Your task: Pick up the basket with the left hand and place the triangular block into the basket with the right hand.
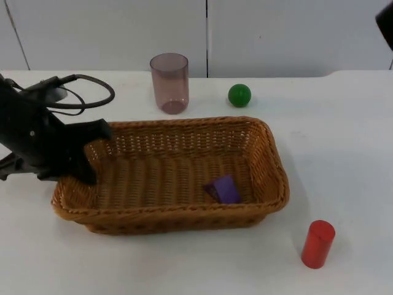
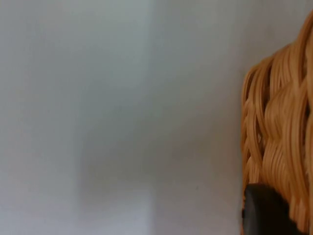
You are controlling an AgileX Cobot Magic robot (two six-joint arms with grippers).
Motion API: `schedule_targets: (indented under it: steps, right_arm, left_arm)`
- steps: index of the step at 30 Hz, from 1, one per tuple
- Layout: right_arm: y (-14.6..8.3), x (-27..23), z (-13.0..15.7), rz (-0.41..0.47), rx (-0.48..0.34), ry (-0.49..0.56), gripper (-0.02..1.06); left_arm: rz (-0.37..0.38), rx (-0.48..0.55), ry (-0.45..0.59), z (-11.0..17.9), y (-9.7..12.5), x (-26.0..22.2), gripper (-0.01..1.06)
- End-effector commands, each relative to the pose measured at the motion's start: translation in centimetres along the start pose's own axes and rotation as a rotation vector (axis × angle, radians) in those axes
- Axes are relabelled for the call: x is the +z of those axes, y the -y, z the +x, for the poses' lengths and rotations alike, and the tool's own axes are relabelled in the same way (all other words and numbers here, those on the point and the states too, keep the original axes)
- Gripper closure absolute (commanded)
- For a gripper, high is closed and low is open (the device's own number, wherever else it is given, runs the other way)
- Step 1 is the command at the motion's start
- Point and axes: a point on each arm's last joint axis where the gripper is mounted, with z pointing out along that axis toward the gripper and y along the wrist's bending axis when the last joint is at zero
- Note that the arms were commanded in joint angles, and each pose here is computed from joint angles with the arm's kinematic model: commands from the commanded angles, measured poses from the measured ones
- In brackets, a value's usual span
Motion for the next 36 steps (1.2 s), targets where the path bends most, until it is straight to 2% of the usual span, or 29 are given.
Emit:
schedule_targets:
  steps: [1,3,4,5,7,11,13,16,17,19,22,23,27,28,32,36]
  right_arm:
    - [0.0,-0.2,0.0,0.003,-0.003,0.006,0.35]
    - [0.0,-0.2,0.0,0.005,-0.005,0.009,0.35]
    - [0.0,-0.2,-0.1,0.008,-0.007,0.013,0.35]
    - [0.0,-0.2,-0.1,0.008,-0.007,0.013,0.35]
    - [0.1,-0.4,-0.2,0.019,-0.015,0.035,0.35]
    - [0.2,-1.1,-0.6,0.034,-0.021,0.096,0.35]
    - [0.2,-2.1,-0.9,0.045,-0.022,0.167,0.35]
    - [0.3,-3.9,-1.1,0.063,-0.027,0.262,0.35]
    - [0.3,-3.9,-1.1,0.063,-0.027,0.262,0.35]
    - [0.3,-5.4,-1.0,0.083,-0.025,0.322,0.35]
    - [0.2,-7.2,-0.6,0.090,-0.021,0.372,0.35]
    - [0.2,-7.2,-0.6,0.090,-0.021,0.372,0.35]
    - [0.0,-8.5,0.9,0.092,-0.008,0.403,0.35]
    - [0.0,-8.5,0.9,0.092,-0.008,0.403,0.35]
    - [-0.4,-8.9,3.6,0.087,0.016,0.405,0.35]
    - [-0.7,-9.1,5.6,0.084,0.037,0.412,0.35]
  left_arm:
    - [0.017,-0.029,0.017,-0.3,0.4,-0.2,0.81]
    - [0.014,-0.019,0.014,-0.3,0.4,-0.2,0.56]
    - [0.008,-0.006,0.013,-0.3,0.4,-0.4,0.38]
    - [0.008,-0.006,0.013,-0.3,0.4,-0.4,0.38]
    - [-0.013,0.043,0.036,-0.7,0.1,-1.5,0.00]
    - [-0.042,0.099,0.097,-1.5,-0.3,-4.1,0.00]
    - [-0.056,0.127,0.188,-2.2,-0.3,-7.6,0.00]
    - [-0.046,0.164,0.316,-2.4,0.8,-12.8,0.00]
    - [-0.046,0.164,0.316,-2.4,0.8,-12.8,0.00]
    - [-0.033,0.203,0.400,-1.9,2.0,-16.3,0.00]
    - [-0.018,0.316,0.507,0.0,4.6,-21.4,0.00]
    - [-0.018,0.316,0.507,0.0,4.6,-21.4,0.00]
    - [0.019,0.454,0.585,3.5,7.6,-25.8,0.00]
    - [0.019,0.454,0.585,3.5,7.6,-25.8,0.00]
    - [0.081,0.553,0.667,7.7,9.6,-28.4,0.00]
    - [0.117,0.609,0.705,11.1,9.9,-29.4,0.00]
